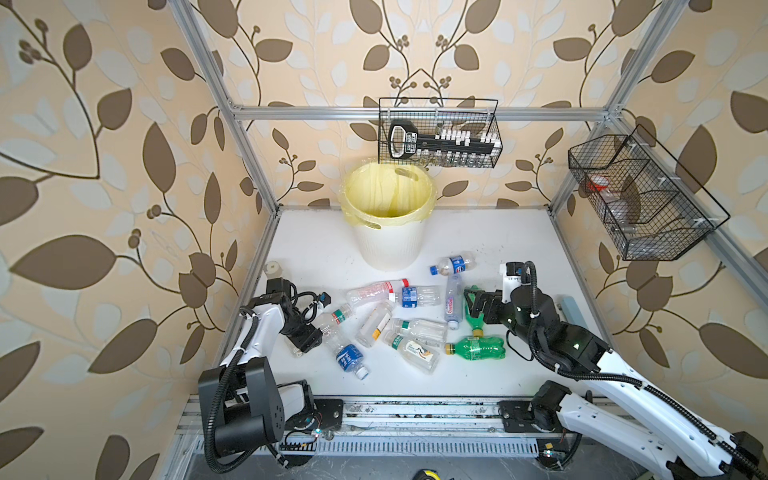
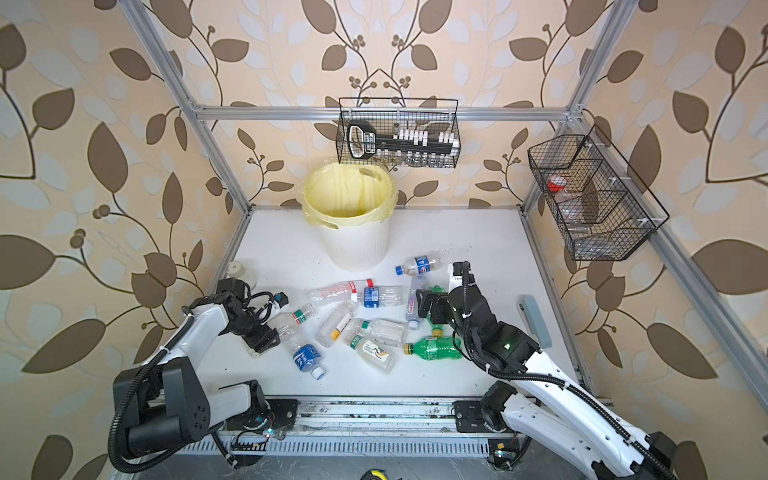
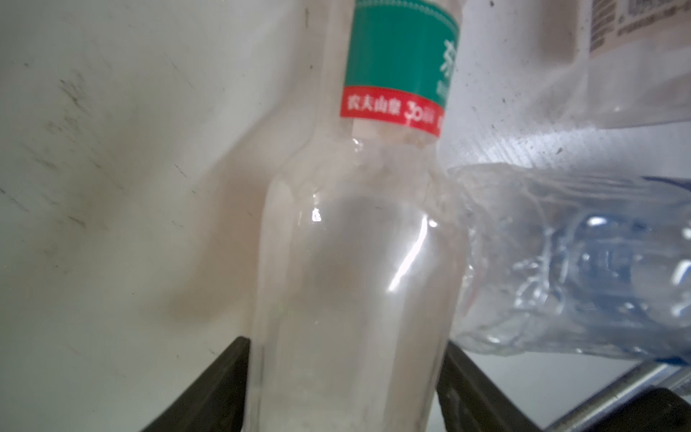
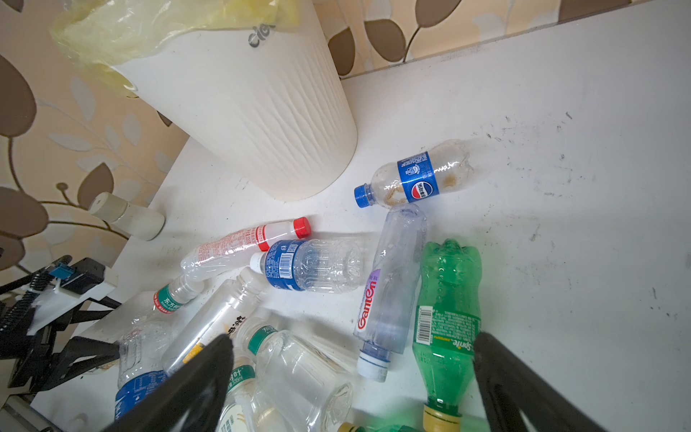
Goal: Throw the plastic bottles in the bin
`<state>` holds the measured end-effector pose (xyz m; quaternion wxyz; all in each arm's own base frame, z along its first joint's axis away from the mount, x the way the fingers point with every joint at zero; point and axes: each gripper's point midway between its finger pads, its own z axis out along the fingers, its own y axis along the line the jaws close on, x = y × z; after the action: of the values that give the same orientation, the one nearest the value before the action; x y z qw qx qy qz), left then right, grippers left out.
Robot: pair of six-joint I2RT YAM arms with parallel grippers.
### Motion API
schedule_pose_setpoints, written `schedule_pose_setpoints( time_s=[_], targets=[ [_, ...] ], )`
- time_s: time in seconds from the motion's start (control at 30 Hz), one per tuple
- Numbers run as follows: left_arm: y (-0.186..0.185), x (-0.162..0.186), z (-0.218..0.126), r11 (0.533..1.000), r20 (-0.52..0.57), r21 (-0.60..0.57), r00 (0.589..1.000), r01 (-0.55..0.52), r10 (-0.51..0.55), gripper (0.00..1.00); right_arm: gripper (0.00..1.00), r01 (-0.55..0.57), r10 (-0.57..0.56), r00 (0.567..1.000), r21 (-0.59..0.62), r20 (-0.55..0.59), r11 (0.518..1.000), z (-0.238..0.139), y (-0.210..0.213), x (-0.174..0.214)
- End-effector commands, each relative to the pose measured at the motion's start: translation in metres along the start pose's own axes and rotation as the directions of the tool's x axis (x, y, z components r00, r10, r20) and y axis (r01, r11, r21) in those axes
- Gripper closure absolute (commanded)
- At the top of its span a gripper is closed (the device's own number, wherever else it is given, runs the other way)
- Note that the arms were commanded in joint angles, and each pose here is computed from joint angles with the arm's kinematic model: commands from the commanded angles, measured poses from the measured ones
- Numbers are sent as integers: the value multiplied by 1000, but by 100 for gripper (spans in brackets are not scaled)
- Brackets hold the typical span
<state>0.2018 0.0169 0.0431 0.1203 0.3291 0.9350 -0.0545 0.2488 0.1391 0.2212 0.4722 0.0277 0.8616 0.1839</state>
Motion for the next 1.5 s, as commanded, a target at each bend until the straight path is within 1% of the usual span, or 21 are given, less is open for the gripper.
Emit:
schedule_pose_setpoints(
  time_s=[0.0,0.1,0.27,0.37,0.5,0.57,0.73,0.87,1.2,1.47],
  targets=[
    [-6,4,2,997,7,23,997,-77,77,25,0,-13,12,1000,21,2,1000,-1,-6,4],
    [-7,4,2,997,6,23,997,-77,77,26,0,-14,14,1000,22,1,1000,-2,-7,5],
    [-6,2,0,998,15,18,998,-67,66,33,0,-15,14,1000,24,4,1000,-3,-9,5],
    [-7,0,-1,998,28,16,998,-53,52,40,0,-16,16,1000,26,7,1000,-5,-10,5],
    [-5,-6,-6,1000,62,-2,998,-13,13,46,0,-16,16,1000,30,7,999,-6,-12,6],
    [-4,-11,-12,1000,84,-14,996,11,-10,47,0,-18,17,1000,31,10,999,-7,-13,6],
    [-4,-28,-36,998,165,-26,985,57,-52,47,0,-19,19,1000,34,12,999,-8,-15,6],
    [-7,-40,-54,997,212,-10,974,82,-78,48,0,-21,21,1000,32,10,999,-7,-15,7],
    [-7,-52,-78,989,252,4,957,147,-144,49,0,-25,25,1000,22,5,999,-6,-13,9],
    [-6,-67,-106,980,302,16,933,201,-196,50,0,-34,34,999,29,-5,999,-6,-16,12]
  ],
)
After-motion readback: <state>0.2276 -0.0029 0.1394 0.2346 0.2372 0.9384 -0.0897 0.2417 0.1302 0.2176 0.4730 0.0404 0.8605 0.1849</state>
